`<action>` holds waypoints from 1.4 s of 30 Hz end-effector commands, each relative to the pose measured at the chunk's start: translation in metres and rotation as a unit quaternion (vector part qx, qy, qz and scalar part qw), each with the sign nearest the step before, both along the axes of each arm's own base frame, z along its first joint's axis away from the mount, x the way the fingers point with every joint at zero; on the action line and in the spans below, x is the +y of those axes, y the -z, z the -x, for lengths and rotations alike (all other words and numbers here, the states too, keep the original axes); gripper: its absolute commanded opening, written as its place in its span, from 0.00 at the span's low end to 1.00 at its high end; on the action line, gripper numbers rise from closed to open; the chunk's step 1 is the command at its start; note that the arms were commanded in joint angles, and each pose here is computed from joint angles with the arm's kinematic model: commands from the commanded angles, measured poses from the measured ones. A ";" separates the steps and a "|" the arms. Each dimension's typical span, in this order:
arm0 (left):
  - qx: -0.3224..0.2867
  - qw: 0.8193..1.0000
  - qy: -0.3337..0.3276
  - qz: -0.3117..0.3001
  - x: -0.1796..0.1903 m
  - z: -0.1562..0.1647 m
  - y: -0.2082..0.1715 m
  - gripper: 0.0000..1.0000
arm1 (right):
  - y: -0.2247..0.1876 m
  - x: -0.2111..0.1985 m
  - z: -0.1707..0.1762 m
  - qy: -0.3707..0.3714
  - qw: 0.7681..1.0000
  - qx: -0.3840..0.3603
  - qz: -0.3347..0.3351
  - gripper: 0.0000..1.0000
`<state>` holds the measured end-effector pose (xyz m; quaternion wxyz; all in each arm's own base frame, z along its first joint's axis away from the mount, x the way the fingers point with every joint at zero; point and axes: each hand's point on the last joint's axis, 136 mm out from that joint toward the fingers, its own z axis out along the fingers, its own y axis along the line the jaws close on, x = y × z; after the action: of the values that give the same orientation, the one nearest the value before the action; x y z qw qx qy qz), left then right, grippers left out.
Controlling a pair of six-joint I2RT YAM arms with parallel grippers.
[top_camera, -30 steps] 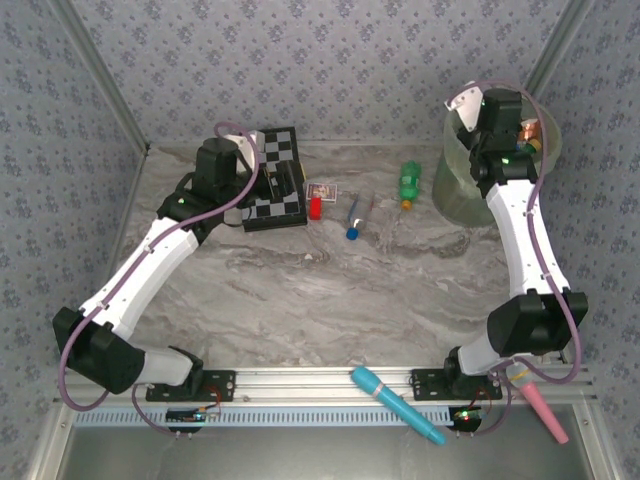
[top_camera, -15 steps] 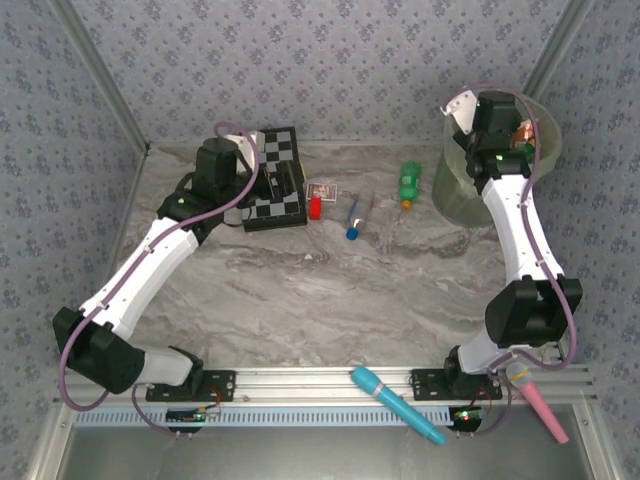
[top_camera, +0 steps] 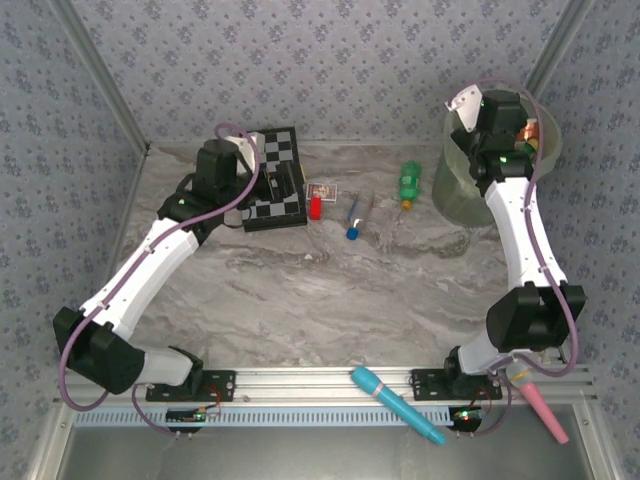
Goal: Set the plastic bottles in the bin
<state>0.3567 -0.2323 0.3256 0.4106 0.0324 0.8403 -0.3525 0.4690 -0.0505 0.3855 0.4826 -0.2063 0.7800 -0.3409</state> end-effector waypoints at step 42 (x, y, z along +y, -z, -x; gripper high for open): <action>0.053 0.998 0.012 -0.035 0.006 -0.007 0.014 1.00 | 0.244 0.225 0.019 0.208 0.827 0.230 -0.468 0.88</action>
<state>0.3739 -0.2286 0.2748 0.3331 0.0125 0.8899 -0.3113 0.4531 0.1751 0.1539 0.2783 0.0836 0.9566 0.0227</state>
